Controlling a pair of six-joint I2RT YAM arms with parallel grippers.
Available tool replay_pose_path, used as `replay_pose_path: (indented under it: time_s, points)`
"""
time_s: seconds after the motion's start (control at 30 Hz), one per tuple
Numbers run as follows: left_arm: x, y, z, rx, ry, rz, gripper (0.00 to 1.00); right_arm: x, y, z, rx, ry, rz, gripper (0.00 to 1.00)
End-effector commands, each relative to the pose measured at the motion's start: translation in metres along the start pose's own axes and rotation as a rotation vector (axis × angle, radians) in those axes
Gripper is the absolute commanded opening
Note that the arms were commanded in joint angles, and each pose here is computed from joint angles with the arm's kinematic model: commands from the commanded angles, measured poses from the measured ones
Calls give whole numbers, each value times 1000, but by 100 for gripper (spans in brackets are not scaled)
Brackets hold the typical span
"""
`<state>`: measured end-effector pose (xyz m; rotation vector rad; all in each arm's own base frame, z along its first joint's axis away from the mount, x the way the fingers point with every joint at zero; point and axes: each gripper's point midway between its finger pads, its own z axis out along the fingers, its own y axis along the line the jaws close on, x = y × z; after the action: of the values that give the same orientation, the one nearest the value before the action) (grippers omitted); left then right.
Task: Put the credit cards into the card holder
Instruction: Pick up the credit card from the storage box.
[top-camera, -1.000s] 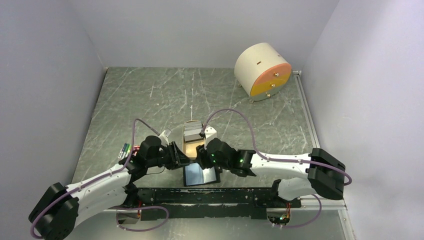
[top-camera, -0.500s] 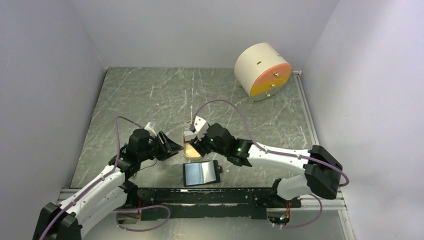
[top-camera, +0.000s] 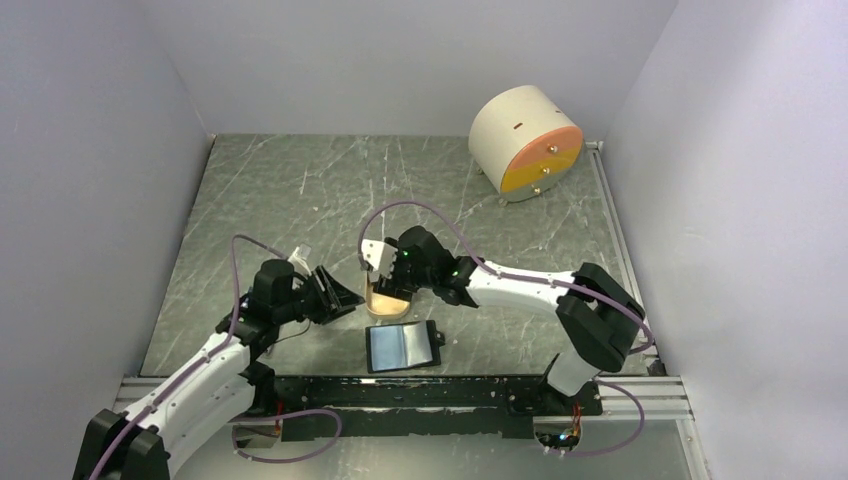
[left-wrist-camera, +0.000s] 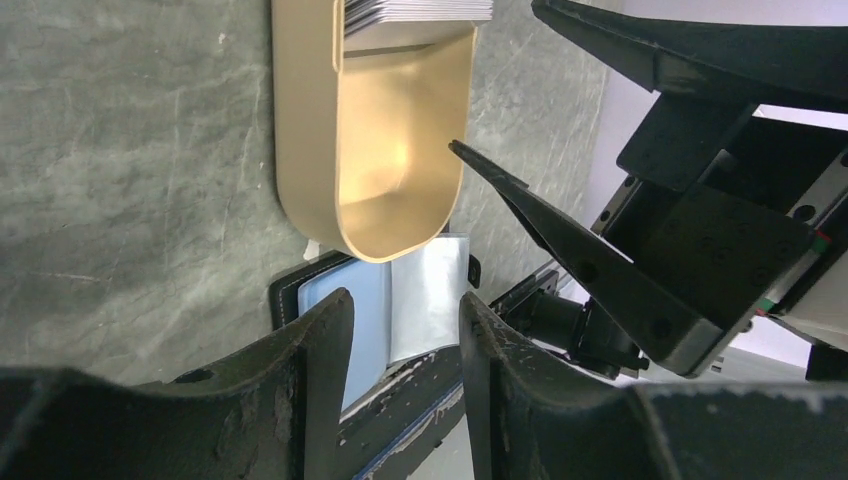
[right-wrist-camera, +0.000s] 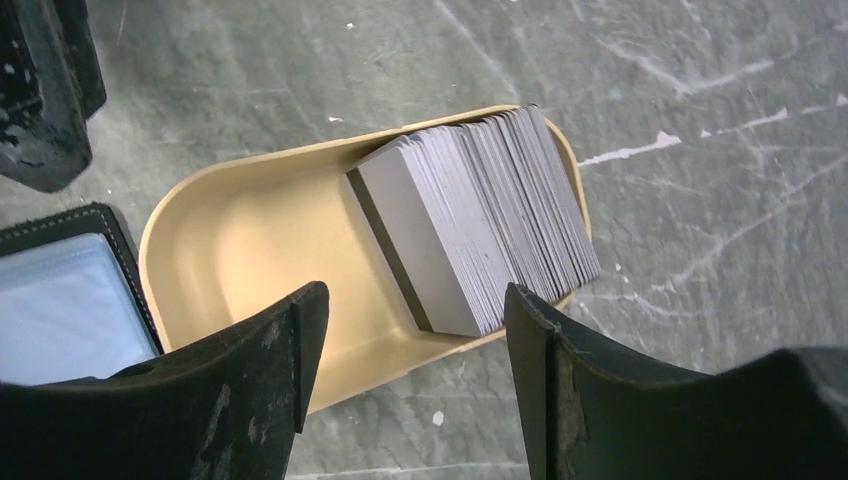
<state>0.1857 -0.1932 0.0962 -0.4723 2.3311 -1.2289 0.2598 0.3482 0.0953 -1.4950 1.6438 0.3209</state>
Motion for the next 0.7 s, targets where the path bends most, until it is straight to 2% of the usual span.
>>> replay_pose_path:
  time_s: [0.0, 0.2, 0.47, 0.67]
  points:
    - [3, 7, -2, 8, -5, -21, 48, -5, -2, 11, -38, -41, -177, 69]
    - [11, 11, -2, 23, 23, -24, 48, -3, -12, 27, -10, -27, -301, 68]
    - [14, 20, -3, -7, 19, -17, 48, -8, -28, 40, 64, -44, -382, 65]
    - [16, 22, 0, -2, 31, -19, 48, 1, -24, 48, 45, -26, -412, 65]
